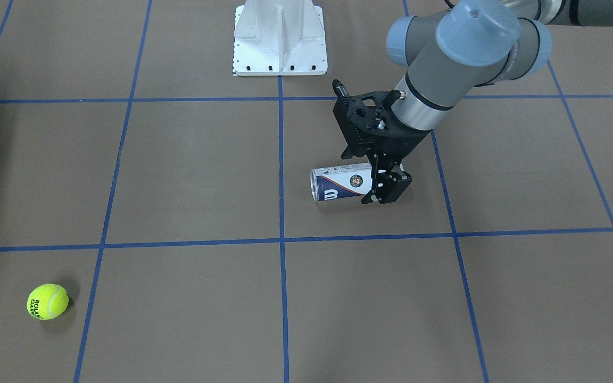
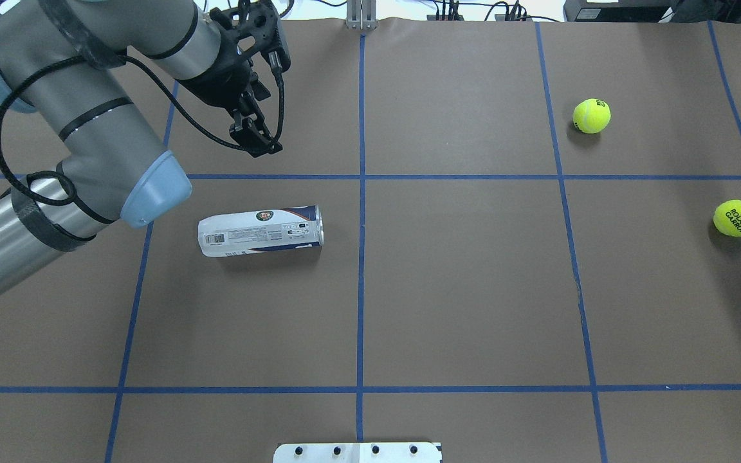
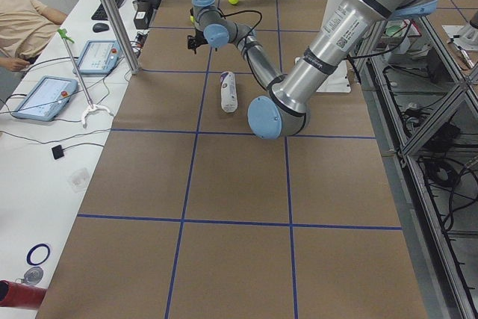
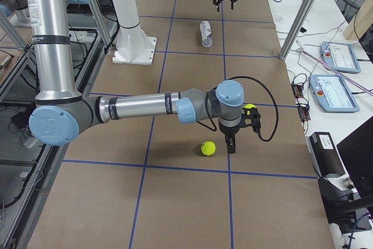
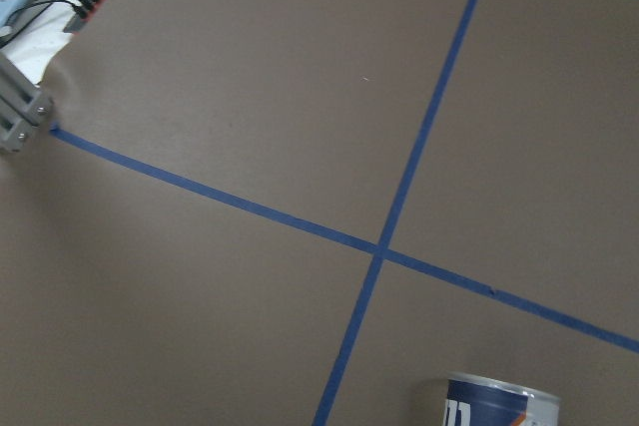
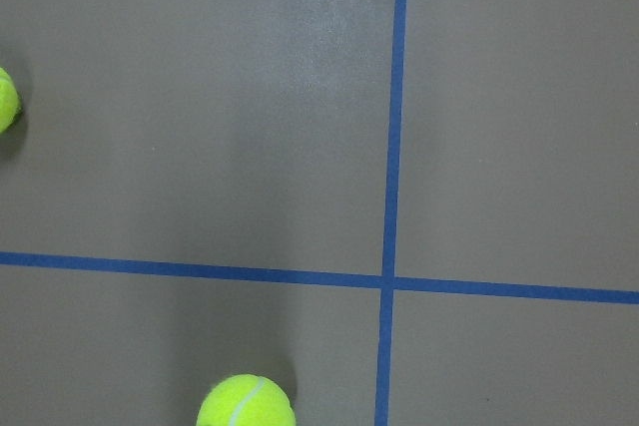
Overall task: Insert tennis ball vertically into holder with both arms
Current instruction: 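Move the left gripper down over the clear tube lying on its side, then close the left gripper on the tube's end and lift it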
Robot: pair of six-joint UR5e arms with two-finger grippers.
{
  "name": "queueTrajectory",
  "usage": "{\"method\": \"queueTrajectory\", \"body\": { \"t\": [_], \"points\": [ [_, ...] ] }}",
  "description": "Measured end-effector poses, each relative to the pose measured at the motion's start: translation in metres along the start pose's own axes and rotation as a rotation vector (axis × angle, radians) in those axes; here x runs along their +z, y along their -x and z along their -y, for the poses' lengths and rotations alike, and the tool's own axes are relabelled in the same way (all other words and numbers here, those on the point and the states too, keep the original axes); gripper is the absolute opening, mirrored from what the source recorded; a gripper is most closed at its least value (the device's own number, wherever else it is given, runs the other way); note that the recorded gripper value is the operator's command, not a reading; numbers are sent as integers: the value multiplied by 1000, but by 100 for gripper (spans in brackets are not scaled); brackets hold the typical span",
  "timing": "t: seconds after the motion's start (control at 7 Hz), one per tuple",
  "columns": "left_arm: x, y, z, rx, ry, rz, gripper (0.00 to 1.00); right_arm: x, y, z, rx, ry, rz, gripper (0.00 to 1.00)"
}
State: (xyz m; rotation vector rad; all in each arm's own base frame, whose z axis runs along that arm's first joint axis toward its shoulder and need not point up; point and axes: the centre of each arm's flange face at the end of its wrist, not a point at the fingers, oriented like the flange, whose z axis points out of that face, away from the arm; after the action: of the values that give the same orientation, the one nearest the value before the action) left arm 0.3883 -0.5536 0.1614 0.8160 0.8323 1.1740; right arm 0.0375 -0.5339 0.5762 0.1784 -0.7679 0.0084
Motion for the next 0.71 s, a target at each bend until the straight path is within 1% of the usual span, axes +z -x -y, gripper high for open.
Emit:
{"method": "queueTrajectory", "body": {
  "t": [0.14,0.43,0.57,0.71],
  "points": [
    [13,-10,0,55,41,-30,99,0,0,0,0,0,0,100],
    [41,-33,4,93,96,-85,99,1,-1,0,2,2,0,100],
    [52,-41,5,98,114,-95,99,1,-1,0,3,3,0,100],
    [64,-48,7,108,134,-79,99,1,-1,0,3,3,0,100]
  ]
}}
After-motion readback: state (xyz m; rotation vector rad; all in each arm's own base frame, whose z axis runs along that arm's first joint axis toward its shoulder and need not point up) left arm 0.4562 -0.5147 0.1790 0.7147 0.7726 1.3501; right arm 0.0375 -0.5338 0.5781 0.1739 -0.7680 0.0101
